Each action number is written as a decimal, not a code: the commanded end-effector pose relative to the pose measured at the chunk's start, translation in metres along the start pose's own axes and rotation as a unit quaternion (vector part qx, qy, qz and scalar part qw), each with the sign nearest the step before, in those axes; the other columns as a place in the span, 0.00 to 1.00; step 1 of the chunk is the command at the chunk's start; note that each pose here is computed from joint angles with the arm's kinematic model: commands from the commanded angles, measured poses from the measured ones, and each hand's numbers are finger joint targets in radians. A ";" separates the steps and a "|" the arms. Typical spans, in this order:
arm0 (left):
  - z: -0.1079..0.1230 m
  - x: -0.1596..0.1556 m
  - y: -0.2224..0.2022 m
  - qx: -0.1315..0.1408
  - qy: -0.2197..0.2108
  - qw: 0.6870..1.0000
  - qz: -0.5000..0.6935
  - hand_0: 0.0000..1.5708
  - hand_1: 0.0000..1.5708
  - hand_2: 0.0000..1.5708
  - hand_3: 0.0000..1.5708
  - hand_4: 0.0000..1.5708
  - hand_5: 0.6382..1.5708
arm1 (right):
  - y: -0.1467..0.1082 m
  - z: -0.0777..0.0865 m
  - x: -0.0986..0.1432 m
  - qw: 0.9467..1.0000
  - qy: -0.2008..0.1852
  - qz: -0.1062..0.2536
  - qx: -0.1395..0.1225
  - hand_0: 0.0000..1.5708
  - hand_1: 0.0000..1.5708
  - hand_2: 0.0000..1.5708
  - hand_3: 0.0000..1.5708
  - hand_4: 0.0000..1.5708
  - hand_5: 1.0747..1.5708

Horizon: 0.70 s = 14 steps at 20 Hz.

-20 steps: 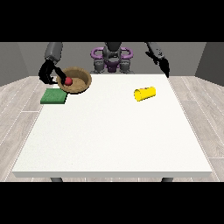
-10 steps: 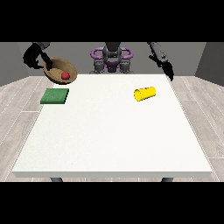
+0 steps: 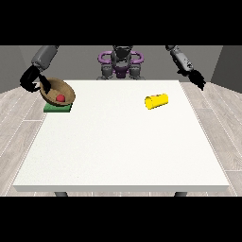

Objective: Pick the cup and pour the ball into the bowl, then pick the bowl and place it on the pad

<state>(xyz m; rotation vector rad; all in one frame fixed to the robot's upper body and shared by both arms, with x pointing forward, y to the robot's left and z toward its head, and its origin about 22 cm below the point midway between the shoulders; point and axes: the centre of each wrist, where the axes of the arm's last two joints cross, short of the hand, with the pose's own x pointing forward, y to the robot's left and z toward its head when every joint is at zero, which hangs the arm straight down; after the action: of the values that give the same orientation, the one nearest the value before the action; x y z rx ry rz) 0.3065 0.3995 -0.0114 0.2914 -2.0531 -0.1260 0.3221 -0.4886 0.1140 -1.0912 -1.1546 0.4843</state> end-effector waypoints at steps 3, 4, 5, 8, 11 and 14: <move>-0.018 0.020 0.024 0.016 -0.057 0.998 0.009 0.00 0.00 0.00 0.00 0.57 0.57 | 0.038 0.002 -0.018 0.996 0.020 -0.075 -0.040 1.00 1.00 1.00 1.00 0.84 0.97; -0.018 0.024 0.038 0.025 -0.056 0.998 0.012 0.00 0.00 0.00 0.00 0.57 0.58 | 0.035 0.004 -0.027 0.995 0.019 -0.085 -0.046 1.00 1.00 1.00 1.00 0.84 0.97; -0.017 0.026 0.040 0.027 -0.053 0.998 0.006 0.00 0.00 0.00 0.00 0.57 0.59 | 0.033 0.002 -0.027 0.991 0.021 -0.128 -0.035 1.00 1.00 1.00 1.00 0.78 0.95; -0.012 0.029 0.051 0.034 -0.067 0.997 0.010 0.00 0.00 0.00 0.00 0.55 0.58 | 0.031 0.000 -0.031 0.979 0.050 -0.197 -0.034 1.00 1.00 1.00 0.72 0.51 0.63; -0.006 0.029 0.054 0.044 -0.054 0.998 0.009 0.00 0.00 0.00 0.00 0.55 0.56 | 0.041 -0.003 -0.027 0.949 0.082 -0.305 -0.022 1.00 1.00 1.00 0.83 0.23 0.65; -0.010 0.041 0.054 0.043 -0.059 0.997 0.011 0.00 0.00 0.00 0.00 0.55 0.59 | -0.009 -0.009 -0.039 0.944 0.103 -0.309 -0.048 0.62 0.62 0.53 0.50 0.07 0.62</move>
<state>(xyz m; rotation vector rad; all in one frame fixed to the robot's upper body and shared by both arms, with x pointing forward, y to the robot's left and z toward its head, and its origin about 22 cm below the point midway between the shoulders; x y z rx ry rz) 0.2902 0.4405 0.0284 0.3236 -2.1761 -0.0496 0.3146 -0.5139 0.0870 -0.8362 -1.2653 -0.0613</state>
